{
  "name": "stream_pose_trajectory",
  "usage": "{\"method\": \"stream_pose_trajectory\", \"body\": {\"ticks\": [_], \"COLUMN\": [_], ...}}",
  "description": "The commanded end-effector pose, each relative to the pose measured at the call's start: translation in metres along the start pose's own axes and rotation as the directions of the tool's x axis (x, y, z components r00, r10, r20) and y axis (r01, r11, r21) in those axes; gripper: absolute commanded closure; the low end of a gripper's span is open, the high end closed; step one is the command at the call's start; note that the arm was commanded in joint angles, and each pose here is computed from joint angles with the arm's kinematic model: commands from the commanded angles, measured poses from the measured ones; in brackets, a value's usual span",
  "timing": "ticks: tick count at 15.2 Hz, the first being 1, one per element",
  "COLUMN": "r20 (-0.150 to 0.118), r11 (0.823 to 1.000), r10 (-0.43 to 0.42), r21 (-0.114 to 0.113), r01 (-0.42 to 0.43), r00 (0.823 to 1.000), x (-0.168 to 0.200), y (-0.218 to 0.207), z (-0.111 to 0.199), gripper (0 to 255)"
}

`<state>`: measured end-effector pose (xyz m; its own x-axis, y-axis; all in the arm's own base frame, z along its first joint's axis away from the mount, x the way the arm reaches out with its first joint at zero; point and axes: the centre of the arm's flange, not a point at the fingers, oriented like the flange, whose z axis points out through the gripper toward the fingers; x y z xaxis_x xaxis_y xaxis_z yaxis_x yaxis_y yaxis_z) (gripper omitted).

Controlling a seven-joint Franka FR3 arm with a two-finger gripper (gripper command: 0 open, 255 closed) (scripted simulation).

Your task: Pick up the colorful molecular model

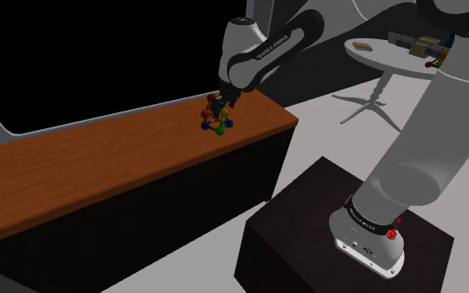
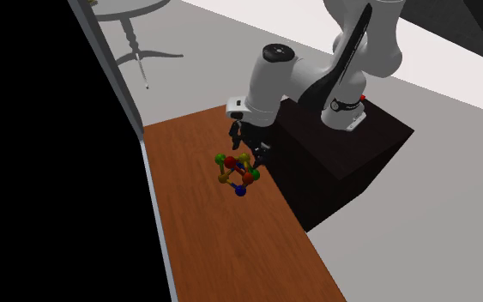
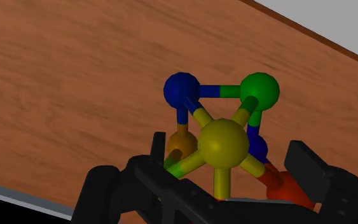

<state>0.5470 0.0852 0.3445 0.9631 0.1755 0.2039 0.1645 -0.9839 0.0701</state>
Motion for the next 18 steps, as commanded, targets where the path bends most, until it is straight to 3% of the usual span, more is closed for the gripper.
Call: {"method": "stream_pose_trajectory", "body": {"ticks": [1, 4, 5, 14, 18], "r20": [-0.001, -0.001, -0.001, -0.001, -0.001], "r11": [1.0, 1.0, 1.0, 1.0, 1.0], "r10": [0.0, 0.0, 0.0, 0.0, 0.0], "r21": [0.0, 0.0, 0.0, 0.0, 0.0], "r01": [0.0, 0.0, 0.0, 0.0, 0.0], "r00": [1.0, 1.0, 1.0, 1.0, 1.0], "x": [-0.002, -0.004, -0.004, -0.004, 0.001], "y": [0.0, -0.001, -0.001, -0.001, 0.0], "z": [0.01, 0.018, 0.017, 0.018, -0.003], "gripper": [0, 0, 255, 255, 255]}}
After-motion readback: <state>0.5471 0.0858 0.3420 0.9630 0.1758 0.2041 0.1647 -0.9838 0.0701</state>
